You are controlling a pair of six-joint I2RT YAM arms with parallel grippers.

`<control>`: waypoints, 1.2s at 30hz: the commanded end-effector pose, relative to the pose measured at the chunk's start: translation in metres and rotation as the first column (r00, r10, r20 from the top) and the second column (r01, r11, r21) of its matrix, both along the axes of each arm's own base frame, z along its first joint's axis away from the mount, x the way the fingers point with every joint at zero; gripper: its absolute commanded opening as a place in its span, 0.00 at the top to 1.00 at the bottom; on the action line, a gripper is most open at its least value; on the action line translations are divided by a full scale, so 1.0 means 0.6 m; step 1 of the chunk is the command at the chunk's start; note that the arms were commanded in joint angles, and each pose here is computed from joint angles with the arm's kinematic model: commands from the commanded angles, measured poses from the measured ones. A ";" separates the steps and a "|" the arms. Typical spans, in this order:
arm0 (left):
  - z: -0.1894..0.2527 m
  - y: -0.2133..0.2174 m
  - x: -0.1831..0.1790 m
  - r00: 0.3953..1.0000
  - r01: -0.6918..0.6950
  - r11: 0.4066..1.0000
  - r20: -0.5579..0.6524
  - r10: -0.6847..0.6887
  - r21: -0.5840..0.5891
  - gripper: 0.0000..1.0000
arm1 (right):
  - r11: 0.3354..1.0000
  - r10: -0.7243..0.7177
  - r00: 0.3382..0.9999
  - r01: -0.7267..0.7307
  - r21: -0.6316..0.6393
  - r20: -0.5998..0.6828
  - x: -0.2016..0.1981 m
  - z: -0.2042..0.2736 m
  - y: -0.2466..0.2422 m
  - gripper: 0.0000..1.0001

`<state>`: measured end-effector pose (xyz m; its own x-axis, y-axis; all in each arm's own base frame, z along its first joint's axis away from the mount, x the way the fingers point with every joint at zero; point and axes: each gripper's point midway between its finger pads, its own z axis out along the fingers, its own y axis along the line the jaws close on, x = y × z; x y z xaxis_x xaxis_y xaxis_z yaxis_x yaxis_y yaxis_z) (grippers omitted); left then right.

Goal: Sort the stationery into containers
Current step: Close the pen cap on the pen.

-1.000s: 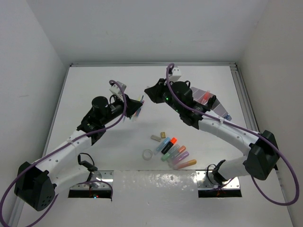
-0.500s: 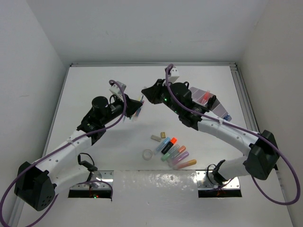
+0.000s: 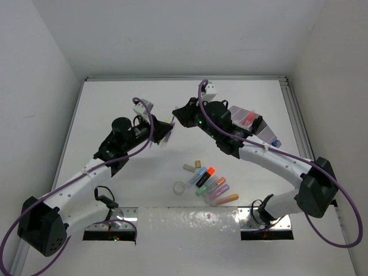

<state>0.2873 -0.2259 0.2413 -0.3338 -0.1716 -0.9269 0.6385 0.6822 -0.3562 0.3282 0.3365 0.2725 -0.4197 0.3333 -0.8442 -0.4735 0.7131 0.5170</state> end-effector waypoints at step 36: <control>0.018 0.001 0.009 0.999 -0.013 1.000 0.047 0.014 -0.013 1.00 | 0.999 0.038 0.999 -0.038 0.028 0.000 0.007 -0.014 0.010 1.00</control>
